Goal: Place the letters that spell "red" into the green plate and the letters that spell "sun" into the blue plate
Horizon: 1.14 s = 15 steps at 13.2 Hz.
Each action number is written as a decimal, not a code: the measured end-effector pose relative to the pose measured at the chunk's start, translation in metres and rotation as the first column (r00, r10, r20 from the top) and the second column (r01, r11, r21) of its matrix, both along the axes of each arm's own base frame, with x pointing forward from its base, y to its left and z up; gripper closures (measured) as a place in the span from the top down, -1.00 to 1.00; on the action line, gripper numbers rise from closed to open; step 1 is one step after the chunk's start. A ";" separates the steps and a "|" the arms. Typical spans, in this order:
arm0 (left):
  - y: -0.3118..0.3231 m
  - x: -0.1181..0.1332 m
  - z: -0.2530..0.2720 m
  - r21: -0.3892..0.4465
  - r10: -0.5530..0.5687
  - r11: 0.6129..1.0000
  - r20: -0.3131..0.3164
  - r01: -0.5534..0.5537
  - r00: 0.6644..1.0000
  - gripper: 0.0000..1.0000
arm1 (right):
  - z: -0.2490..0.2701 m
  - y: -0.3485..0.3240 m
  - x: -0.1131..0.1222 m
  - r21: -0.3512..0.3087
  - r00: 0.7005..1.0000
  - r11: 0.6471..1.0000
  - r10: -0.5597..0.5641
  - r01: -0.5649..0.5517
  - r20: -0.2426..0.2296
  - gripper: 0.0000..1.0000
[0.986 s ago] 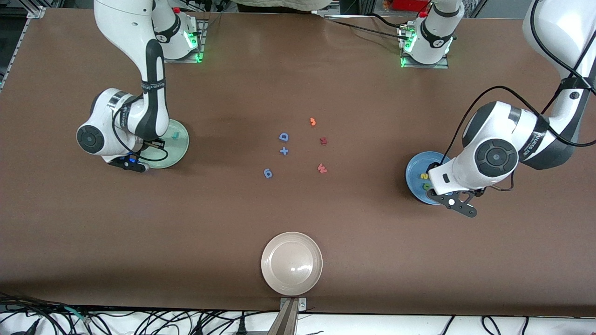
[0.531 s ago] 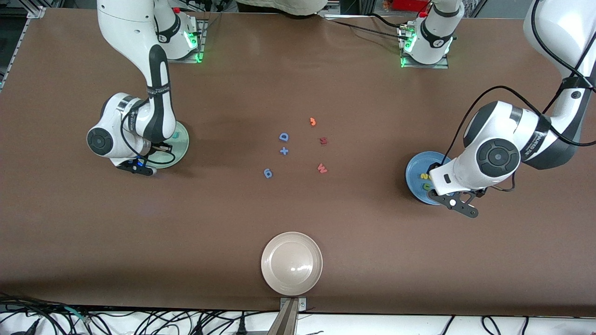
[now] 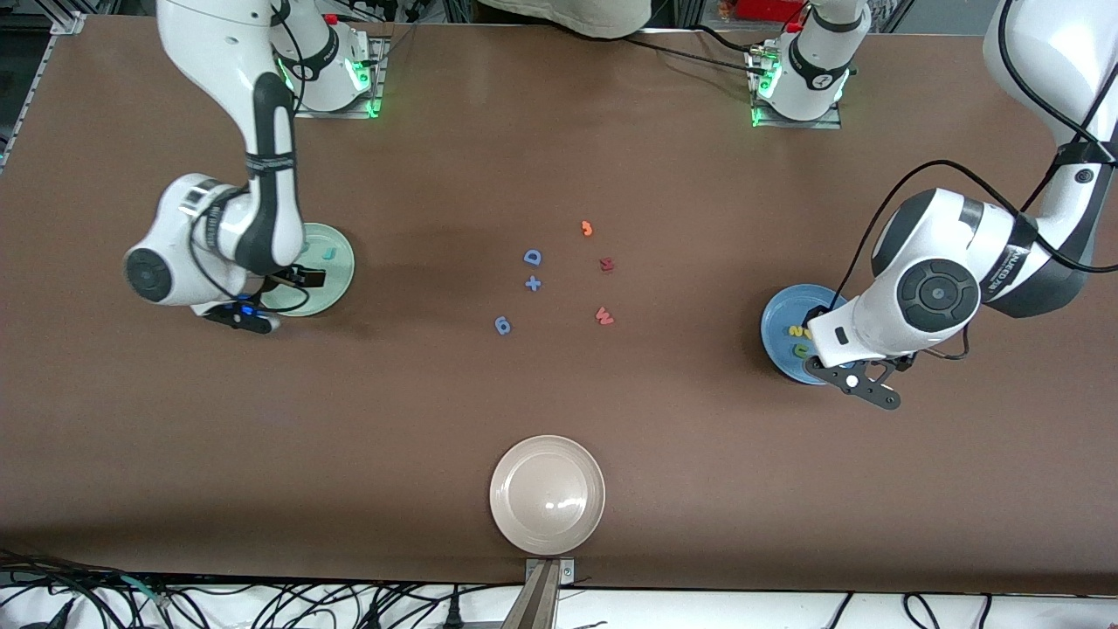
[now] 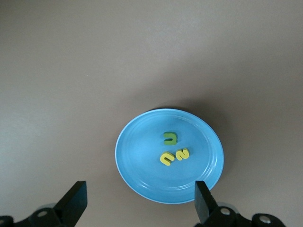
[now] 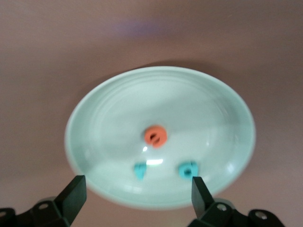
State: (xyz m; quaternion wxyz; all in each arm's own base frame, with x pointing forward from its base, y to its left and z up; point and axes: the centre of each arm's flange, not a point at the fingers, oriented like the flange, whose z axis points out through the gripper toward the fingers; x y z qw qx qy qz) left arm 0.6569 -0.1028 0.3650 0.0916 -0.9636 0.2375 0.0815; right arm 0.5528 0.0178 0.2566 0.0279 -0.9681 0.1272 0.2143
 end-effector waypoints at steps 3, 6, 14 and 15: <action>-0.004 -0.004 0.047 0.001 0.016 1.000 0.064 -0.017 0.998 1.00 | 0.073 -0.010 0.019 0.062 1.000 0.998 -0.014 0.016 -0.022 0.97; 0.011 -0.020 0.106 -0.073 0.121 0.991 0.076 -0.116 0.990 1.00 | 0.133 -0.012 0.027 0.091 0.999 0.996 -0.008 0.011 -0.043 0.97; 0.034 -0.066 0.225 -0.147 0.283 0.955 0.183 -0.258 0.942 1.00 | 0.205 -0.002 0.045 0.070 1.000 0.997 0.024 -0.024 0.007 0.98; 0.036 -0.071 0.235 -0.166 0.304 0.947 0.190 -0.274 0.934 1.00 | 0.205 -0.001 0.049 0.068 1.000 0.997 0.023 -0.023 0.000 0.98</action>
